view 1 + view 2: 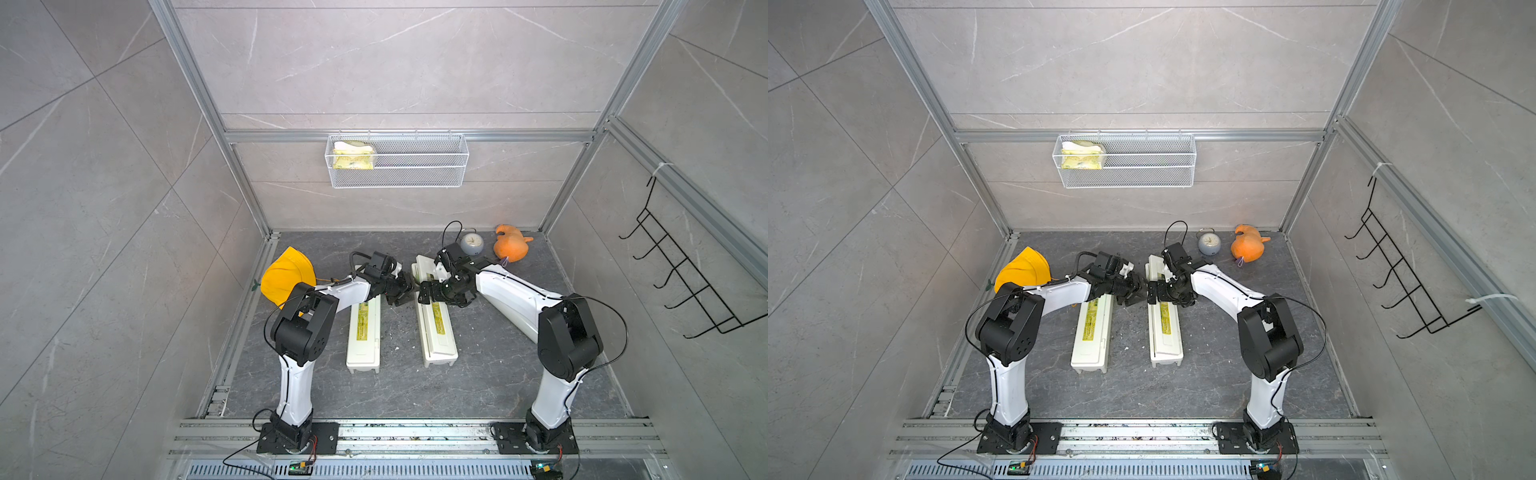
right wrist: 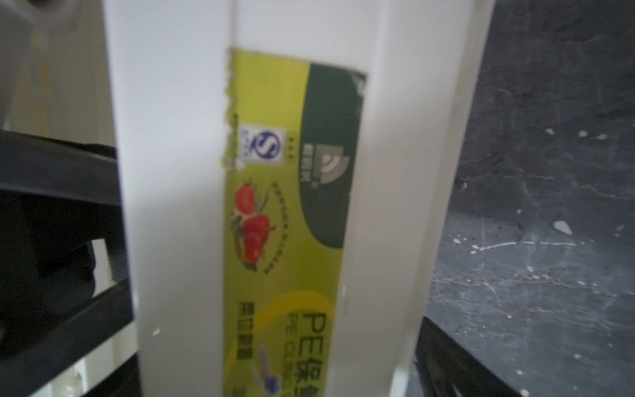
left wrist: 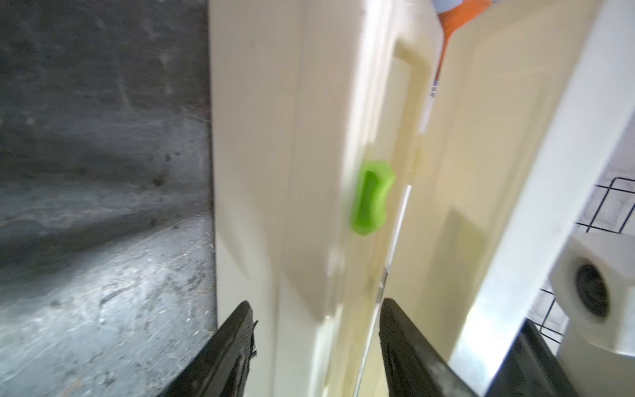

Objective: Put plastic wrap rolls into dispensers
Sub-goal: Open the lid of the plastic wrap cutting box, then adjust the plastic wrap cutting box at the center of the board, then pick up the plastic wrap cutting box from the center of the board, then open the lid of the plastic wrap cutting box.

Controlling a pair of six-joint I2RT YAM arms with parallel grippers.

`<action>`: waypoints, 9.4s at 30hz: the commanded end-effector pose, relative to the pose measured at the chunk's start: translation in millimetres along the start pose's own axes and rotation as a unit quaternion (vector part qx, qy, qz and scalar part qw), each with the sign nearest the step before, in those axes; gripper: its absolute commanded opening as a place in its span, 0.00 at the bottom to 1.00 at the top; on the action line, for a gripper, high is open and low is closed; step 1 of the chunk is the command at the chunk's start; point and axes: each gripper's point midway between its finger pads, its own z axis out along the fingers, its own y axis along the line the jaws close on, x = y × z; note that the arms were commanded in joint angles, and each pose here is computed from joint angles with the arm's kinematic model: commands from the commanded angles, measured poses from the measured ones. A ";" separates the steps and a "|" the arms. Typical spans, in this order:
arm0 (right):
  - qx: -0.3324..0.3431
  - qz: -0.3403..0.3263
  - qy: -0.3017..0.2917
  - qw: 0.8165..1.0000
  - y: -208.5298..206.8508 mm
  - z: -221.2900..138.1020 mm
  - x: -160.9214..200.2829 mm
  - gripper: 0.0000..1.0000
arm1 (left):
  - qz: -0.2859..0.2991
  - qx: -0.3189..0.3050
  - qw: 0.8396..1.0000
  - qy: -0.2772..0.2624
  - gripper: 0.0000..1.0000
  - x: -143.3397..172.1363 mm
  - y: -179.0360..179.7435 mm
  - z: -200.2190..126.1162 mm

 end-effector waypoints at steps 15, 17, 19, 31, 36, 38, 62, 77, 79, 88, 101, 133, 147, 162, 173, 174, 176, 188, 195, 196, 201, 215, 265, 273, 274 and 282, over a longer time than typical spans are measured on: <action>0.063 -0.022 -0.029 0.997 -36.9 -68.8 7.6 1.00 | 0.040 0.018 0.999 0.011 0.62 7.9 -25.3 -9.4; 0.064 -0.017 -0.028 0.997 -45.2 -72.4 11.8 1.00 | 0.038 0.015 0.999 0.011 0.62 9.3 -23.5 -10.1; 0.067 -0.010 -0.026 0.997 -52.7 -74.0 16.1 1.00 | 0.039 0.015 0.999 0.008 0.62 10.0 -24.3 -12.1; 0.066 -0.002 -0.067 0.996 -57.1 -92.0 14.3 1.00 | 0.068 -0.032 0.997 -0.024 0.63 14.6 -31.4 -47.7; 0.055 -0.008 -0.066 0.996 -55.8 -97.3 15.4 1.00 | 0.081 -0.058 0.994 -0.039 0.64 19.6 -31.1 -65.7; 0.047 -0.008 -0.070 0.996 -52.1 -101.3 15.3 1.00 | 0.088 -0.079 0.992 -0.049 0.66 21.4 -29.4 -77.3; -0.117 -0.069 -0.059 0.989 148.7 -32.4 20.6 1.00 | -0.106 -0.188 0.955 -0.203 0.58 49.6 128.1 -230.5; -0.148 -0.087 -0.013 0.985 195.9 37.5 -4.0 1.00 | -0.143 -0.131 0.970 -0.147 0.51 77.2 155.5 -183.8; -0.133 -0.088 -0.006 0.987 194.4 43.9 -7.6 1.00 | -0.141 -0.124 0.972 -0.141 0.50 80.2 153.2 -176.9; -0.020 -0.122 0.005 0.992 177.5 69.0 -14.8 0.99 | -0.123 -0.102 0.981 -0.111 0.50 95.6 134.6 -148.8; 0.081 -0.258 0.006 0.963 172.8 55.3 -19.5 1.00 | -0.127 -0.135 0.975 -0.125 0.51 109.2 147.9 -168.2; 0.053 -0.221 0.024 0.974 168.2 123.5 -33.4 1.00 | -0.140 -0.149 0.966 -0.156 0.52 113.9 153.2 -198.4; 0.024 -0.236 0.024 0.971 185.2 105.8 -17.3 0.99 | -0.142 -0.151 0.966 -0.156 0.53 113.8 156.1 -198.4; 0.054 -0.107 0.012 0.993 153.2 73.0 14.6 0.93 | -0.140 -0.150 0.964 -0.167 0.53 105.9 154.2 -209.0; 0.107 -0.176 0.007 0.978 143.4 75.6 10.7 0.99 | -0.136 -0.144 0.966 -0.165 0.53 104.3 152.8 -208.1; 0.112 -0.181 0.008 0.977 143.4 77.6 9.2 0.99 | -0.136 -0.144 0.966 -0.164 0.53 104.9 152.6 -207.8; 0.117 -0.191 0.013 0.974 143.5 81.4 8.6 0.99 | -0.138 -0.144 0.966 -0.165 0.53 105.3 153.2 -207.9; 0.118 -0.220 0.032 0.968 149.4 93.1 19.3 0.99 | -0.137 -0.145 0.967 -0.161 0.53 103.0 154.3 -205.5; 0.033 -0.210 0.000 0.977 171.9 59.5 9.1 0.92 | -0.122 -0.129 0.969 -0.170 0.58 97.3 145.4 -207.6; 0.014 -0.202 -0.004 0.979 173.2 53.0 7.3 0.90 | -0.116 -0.124 0.970 -0.172 0.59 95.2 141.8 -208.6; -0.105 -0.164 -0.026 0.980 180.5 14.7 -2.8 0.86 | -0.060 -0.087 0.976 -0.188 0.72 80.1 116.9 -215.0; -0.340 -0.147 -0.038 0.928 195.4 -76.1 -1.0 0.81 | 0.170 0.157 0.926 -0.297 0.99 34.6 -24.9 -268.2; -0.533 -0.136 -0.024 0.835 245.4 -140.2 15.2 0.80 | 0.248 0.309 0.876 -0.274 0.95 24.9 -103.2 -299.2; -0.538 -0.128 -0.030 0.833 241.9 -141.5 11.1 0.80 | 0.258 0.334 0.861 -0.283 0.99 30.7 -110.1 -312.6; -0.538 -0.128 -0.030 0.833 242.0 -141.1 11.4 0.80 | 0.254 0.334 0.863 -0.280 0.99 29.7 -109.0 -311.3; -0.538 -0.125 -0.031 0.833 240.1 -140.7 10.2 0.80 | 0.242 0.331 0.868 -0.279 0.97 25.9 -103.2 -307.7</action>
